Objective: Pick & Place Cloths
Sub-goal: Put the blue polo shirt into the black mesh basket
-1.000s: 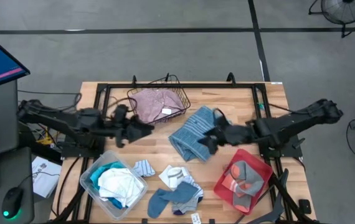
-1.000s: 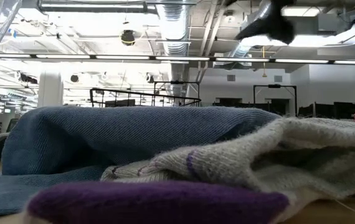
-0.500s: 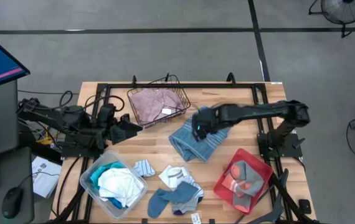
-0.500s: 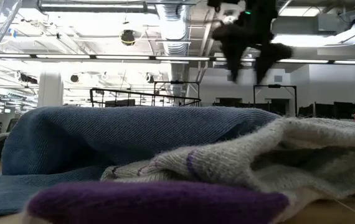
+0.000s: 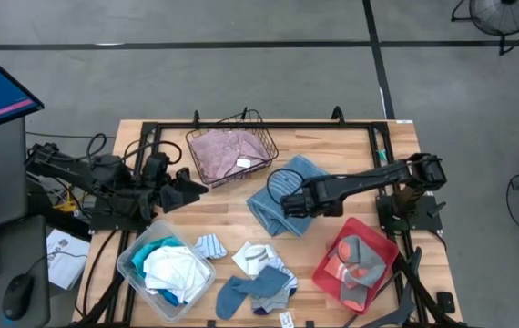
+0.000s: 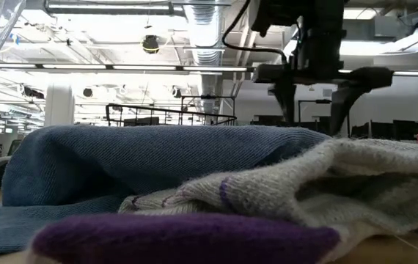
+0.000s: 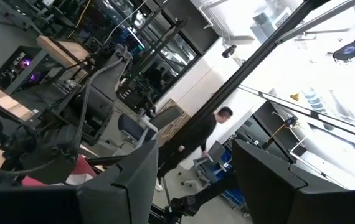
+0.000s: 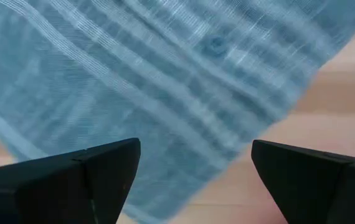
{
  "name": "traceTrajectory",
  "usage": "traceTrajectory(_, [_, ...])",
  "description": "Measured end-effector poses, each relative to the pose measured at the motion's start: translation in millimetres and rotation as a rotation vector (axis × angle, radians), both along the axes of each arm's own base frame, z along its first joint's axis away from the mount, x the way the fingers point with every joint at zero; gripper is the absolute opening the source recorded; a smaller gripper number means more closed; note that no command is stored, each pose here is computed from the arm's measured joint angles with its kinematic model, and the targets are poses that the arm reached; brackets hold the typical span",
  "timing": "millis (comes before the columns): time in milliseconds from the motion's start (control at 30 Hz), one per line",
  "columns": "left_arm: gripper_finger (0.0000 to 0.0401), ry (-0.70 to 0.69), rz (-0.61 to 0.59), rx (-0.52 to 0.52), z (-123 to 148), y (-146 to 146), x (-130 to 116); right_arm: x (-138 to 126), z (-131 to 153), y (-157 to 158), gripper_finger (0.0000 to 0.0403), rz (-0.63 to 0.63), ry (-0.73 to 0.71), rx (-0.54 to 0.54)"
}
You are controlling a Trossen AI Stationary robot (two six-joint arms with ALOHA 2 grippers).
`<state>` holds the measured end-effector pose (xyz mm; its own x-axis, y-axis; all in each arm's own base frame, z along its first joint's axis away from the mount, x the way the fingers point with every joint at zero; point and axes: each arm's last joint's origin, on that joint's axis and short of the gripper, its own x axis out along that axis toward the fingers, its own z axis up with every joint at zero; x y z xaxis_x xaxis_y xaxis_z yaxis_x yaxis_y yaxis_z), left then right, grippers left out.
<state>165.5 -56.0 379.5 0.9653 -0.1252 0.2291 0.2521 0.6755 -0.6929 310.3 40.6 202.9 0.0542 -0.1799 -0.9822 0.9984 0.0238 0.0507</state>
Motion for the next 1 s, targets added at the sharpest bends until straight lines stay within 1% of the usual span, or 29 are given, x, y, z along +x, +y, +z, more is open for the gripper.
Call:
traceTrajectory(267, [0.0191,-0.009,-0.093,0.018,0.3,-2.6,-0.7,-11.7,-18.4,3.2,0.0306,-0.253,0.004,-0.002])
traceTrajectory(400, [0.0191,-0.01,-0.102,0.02,0.4,-2.8,-0.8,-10.1,-29.7,1.1,0.0306,-0.307,-0.05,0.015])
traceTrajectory(533, [0.0191,-0.011,-0.102,0.02,0.4,-2.8,-0.8,-5.5,-49.6,-3.2,0.0306,-0.452,-0.08,0.027])
traceTrajectory(600, [0.0191,-0.011,-0.105,0.02,0.5,-2.9,-0.8,-2.6,-60.7,-4.6,0.0306,-0.519,-0.092,0.056])
traceTrajectory(700, [0.0191,-0.013,-0.11,0.02,0.6,-3.0,-0.9,0.8,-73.1,-7.3,0.0306,-0.548,-0.073,0.08])
traceTrajectory(867, [0.0191,-0.013,-0.111,0.017,0.5,-3.0,-0.9,6.5,-80.9,-15.9,0.0304,-0.588,-0.068,0.052])
traceTrajectory(933, [0.0191,-0.013,-0.11,0.019,0.6,-3.0,-0.9,8.8,-80.6,-20.4,0.0291,-0.617,-0.075,0.045])
traceTrajectory(1000, [0.0191,-0.013,-0.11,0.02,0.5,-3.0,-0.9,9.7,-80.5,-26.0,0.0264,-0.64,-0.086,0.038])
